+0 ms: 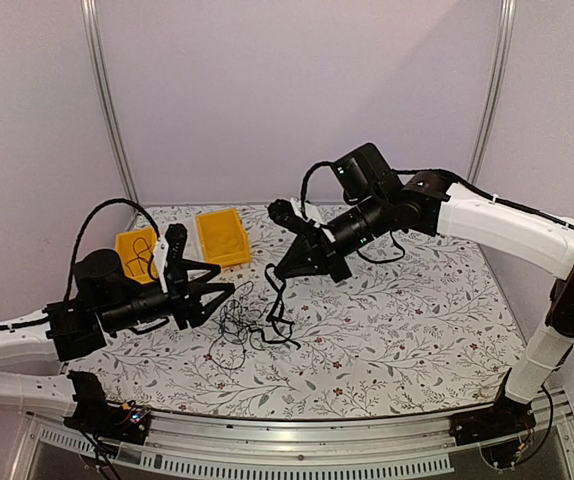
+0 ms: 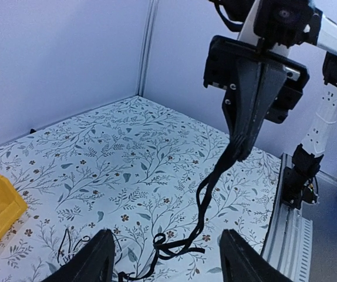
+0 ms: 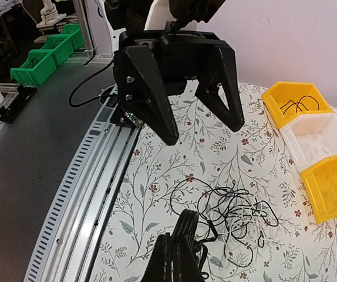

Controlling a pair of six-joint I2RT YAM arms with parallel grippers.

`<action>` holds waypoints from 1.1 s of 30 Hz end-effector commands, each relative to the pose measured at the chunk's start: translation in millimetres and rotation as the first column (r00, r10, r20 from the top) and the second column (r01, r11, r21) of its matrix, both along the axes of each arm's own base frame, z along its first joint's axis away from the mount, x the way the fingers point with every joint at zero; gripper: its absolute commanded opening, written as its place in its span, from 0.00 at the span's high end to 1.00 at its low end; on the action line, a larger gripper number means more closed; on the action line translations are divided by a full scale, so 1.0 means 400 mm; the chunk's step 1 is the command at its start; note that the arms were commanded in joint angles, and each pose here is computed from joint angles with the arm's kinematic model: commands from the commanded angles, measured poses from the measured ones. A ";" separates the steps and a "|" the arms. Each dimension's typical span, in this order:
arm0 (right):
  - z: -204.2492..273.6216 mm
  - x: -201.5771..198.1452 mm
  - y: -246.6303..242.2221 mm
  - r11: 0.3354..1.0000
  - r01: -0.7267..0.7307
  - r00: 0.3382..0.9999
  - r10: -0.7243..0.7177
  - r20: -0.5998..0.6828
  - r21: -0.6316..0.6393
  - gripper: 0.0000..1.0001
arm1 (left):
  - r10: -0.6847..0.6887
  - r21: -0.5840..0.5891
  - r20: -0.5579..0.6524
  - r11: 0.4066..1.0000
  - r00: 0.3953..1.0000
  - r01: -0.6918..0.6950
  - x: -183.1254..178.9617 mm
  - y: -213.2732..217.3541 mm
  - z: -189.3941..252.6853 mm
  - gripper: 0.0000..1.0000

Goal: Untangle the cables

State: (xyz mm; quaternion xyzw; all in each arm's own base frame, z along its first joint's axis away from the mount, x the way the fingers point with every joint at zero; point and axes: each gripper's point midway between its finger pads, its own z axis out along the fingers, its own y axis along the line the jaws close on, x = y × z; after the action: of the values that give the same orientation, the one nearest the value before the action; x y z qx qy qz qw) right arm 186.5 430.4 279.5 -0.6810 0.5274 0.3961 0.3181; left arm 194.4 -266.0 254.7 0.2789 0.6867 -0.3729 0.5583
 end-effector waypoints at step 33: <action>0.011 0.032 0.011 0.997 0.074 0.997 -0.074 -0.003 0.020 1.00 | 0.161 0.057 0.199 0.983 0.967 -0.176 0.098 -0.163 0.088 0.86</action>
State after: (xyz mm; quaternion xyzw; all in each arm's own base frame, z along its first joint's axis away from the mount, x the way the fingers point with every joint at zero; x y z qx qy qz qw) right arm 197.9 435.6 283.9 -0.6624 0.5454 0.3881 0.3364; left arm 229.2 -330.6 266.3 0.2927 0.6801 -0.2728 0.6143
